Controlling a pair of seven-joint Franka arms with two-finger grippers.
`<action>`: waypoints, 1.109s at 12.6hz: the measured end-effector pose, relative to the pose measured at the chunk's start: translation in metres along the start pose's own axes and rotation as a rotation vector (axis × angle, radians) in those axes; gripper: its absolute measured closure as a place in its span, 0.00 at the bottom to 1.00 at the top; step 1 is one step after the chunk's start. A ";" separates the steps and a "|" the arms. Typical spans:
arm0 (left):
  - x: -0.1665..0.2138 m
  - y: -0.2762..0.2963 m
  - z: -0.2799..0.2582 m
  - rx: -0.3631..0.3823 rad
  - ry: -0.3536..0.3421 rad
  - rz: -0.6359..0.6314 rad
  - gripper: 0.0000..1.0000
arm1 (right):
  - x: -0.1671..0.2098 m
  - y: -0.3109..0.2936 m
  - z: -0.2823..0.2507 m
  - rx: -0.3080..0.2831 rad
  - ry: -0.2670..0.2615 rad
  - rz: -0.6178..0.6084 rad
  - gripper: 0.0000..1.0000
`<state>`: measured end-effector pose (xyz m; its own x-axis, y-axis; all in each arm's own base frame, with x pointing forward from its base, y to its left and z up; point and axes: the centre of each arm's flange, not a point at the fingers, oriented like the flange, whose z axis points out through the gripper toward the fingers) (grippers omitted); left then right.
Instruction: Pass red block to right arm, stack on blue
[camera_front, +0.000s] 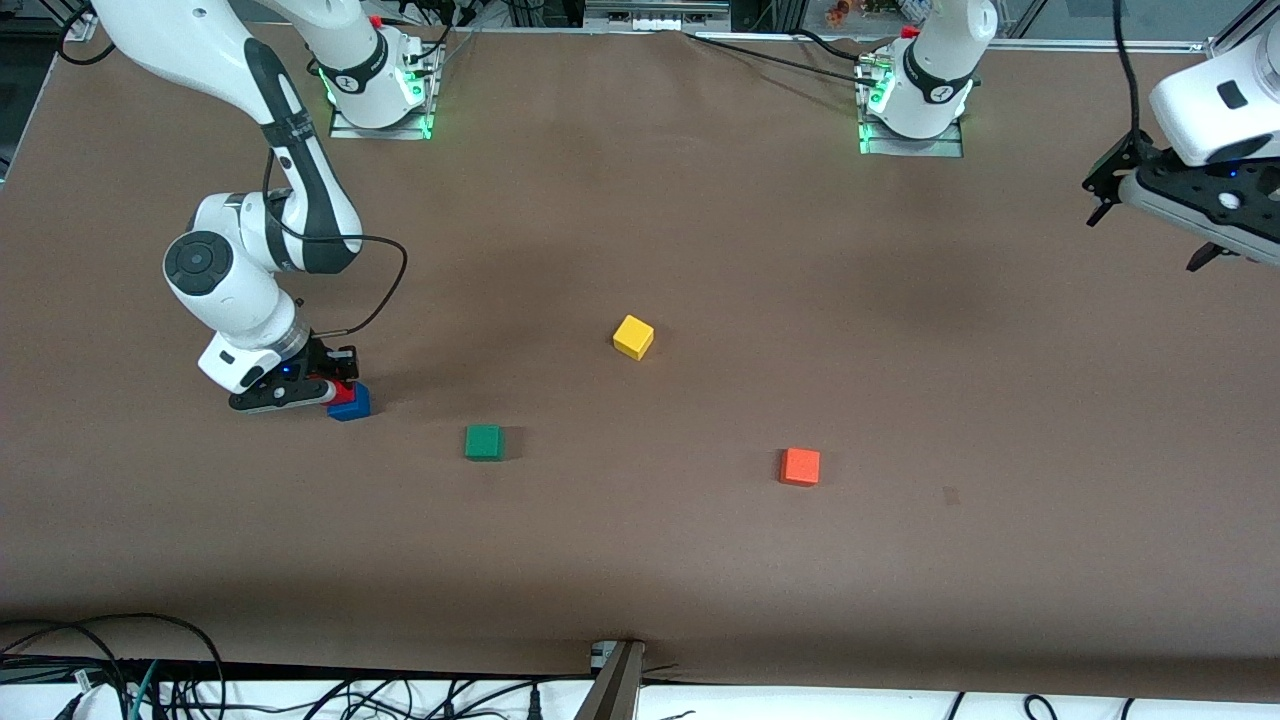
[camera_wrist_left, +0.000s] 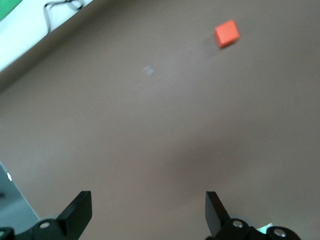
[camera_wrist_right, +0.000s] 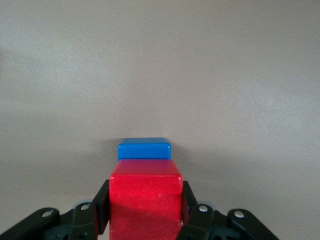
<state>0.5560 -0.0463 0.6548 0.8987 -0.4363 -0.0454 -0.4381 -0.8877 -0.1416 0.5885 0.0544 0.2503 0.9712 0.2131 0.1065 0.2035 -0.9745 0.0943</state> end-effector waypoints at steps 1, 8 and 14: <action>-0.005 -0.010 0.003 -0.005 -0.006 -0.066 0.00 | 0.000 0.000 0.001 0.000 0.000 0.000 0.43; -0.016 -0.044 0.026 -0.184 0.055 -0.310 0.00 | 0.002 0.000 0.000 -0.003 0.012 0.000 0.43; -0.025 -0.062 0.039 -0.197 0.040 -0.422 0.00 | 0.002 0.000 0.003 -0.004 0.008 0.000 0.43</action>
<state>0.5615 0.0258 0.6262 0.9993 -0.0332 0.0142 -0.0338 -0.9981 0.0507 0.5908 0.0544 0.2474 0.9702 0.2139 0.1141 0.2033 -0.9742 0.0978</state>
